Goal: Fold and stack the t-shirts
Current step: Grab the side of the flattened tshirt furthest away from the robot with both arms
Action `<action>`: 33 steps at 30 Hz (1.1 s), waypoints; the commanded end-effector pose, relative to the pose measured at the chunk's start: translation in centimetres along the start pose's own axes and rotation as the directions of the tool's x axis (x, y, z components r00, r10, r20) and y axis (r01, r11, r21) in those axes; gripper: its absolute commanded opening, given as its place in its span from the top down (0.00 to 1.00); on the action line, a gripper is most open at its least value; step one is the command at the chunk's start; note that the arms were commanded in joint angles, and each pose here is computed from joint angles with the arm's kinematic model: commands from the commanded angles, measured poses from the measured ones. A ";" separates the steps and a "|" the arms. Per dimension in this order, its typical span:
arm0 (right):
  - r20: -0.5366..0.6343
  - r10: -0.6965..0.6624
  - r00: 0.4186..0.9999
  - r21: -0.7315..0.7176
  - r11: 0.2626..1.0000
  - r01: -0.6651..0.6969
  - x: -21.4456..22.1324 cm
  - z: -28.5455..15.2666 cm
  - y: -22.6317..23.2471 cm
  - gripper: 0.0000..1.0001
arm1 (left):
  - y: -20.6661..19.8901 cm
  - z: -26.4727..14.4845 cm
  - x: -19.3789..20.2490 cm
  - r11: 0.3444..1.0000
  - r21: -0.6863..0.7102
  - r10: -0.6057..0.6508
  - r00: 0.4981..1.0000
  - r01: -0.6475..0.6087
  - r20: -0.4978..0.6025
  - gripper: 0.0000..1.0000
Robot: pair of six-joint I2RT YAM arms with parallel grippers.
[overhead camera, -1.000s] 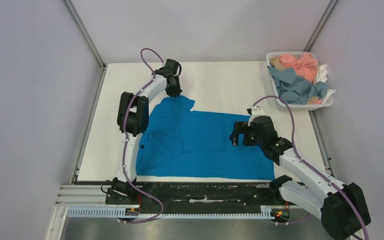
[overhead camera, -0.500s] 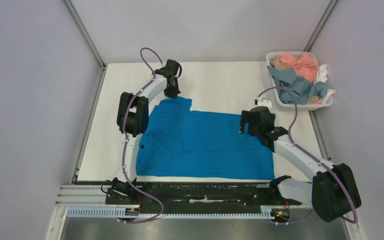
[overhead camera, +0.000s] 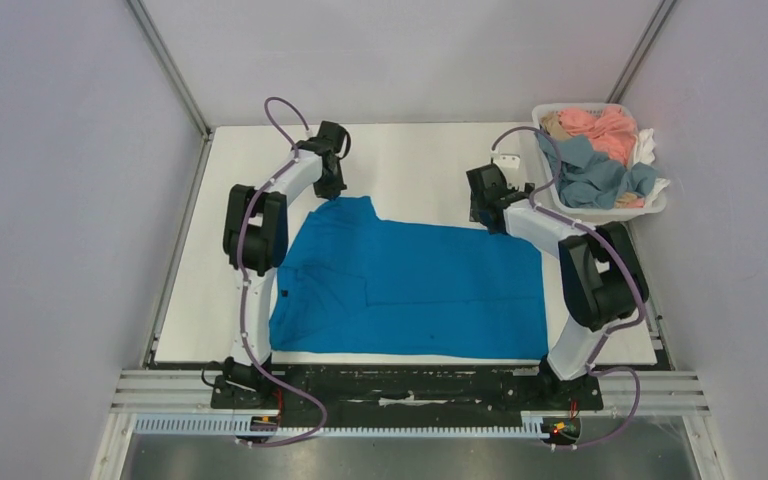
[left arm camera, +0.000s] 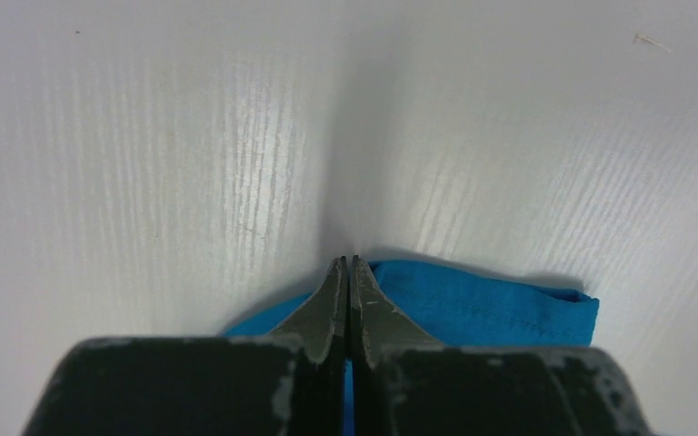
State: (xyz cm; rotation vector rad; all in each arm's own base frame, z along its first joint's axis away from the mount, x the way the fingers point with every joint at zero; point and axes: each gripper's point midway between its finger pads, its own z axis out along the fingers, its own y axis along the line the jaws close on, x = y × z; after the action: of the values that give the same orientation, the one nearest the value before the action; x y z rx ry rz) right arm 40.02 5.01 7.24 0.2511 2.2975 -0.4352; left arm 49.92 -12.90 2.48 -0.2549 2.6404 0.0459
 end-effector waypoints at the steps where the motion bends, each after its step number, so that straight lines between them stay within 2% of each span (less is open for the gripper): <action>1: 0.021 -0.002 1.000 0.109 0.994 -0.001 -1.7 1.5 -0.5 0.08 | 1.3 -2.2 -3.0 1.000 -0.001 -0.012 0.996 0.012 0.093 0.98; 5: -0.046 -0.022 0.999 0.172 0.985 0.029 0.3 2.5 -1.4 0.10 | 2.4 -2.3 -3.6 0.999 -0.012 -0.030 0.994 0.032 0.102 0.98; 13: -0.098 -0.011 0.995 0.205 0.978 0.031 3.5 2.7 -3.6 0.15 | 2.9 -2.2 -3.9 0.999 0.004 -0.037 0.994 0.036 0.106 0.98; 17: -0.104 0.000 0.995 0.200 0.980 0.021 3.6 3.3 -3.5 0.15 | 2.2 -2.5 -3.9 0.999 0.045 -0.032 0.993 0.027 0.110 0.98; 21: -0.070 0.030 0.997 0.157 0.987 -0.019 1.8 3.9 -2.1 0.16 | 2.0 -2.7 -3.9 0.998 0.065 -0.032 0.993 0.024 0.115 0.98; 24: -0.067 0.035 0.997 0.141 0.990 -0.025 0.8 4.2 -1.3 0.20 | 2.1 -2.8 -4.0 0.998 0.064 -0.030 0.993 0.022 0.118 0.98; 33: -0.114 0.027 0.993 0.196 0.981 -0.004 2.8 5.0 -2.1 0.26 | 2.1 -3.1 -4.0 0.997 0.073 -0.030 0.992 0.021 0.126 0.98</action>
State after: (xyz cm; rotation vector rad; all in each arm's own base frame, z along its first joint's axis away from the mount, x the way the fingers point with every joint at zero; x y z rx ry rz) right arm 41.00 1.94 3.08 0.3579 2.3592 -0.6163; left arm 50.43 -10.63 3.42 -0.3011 2.5963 -0.0126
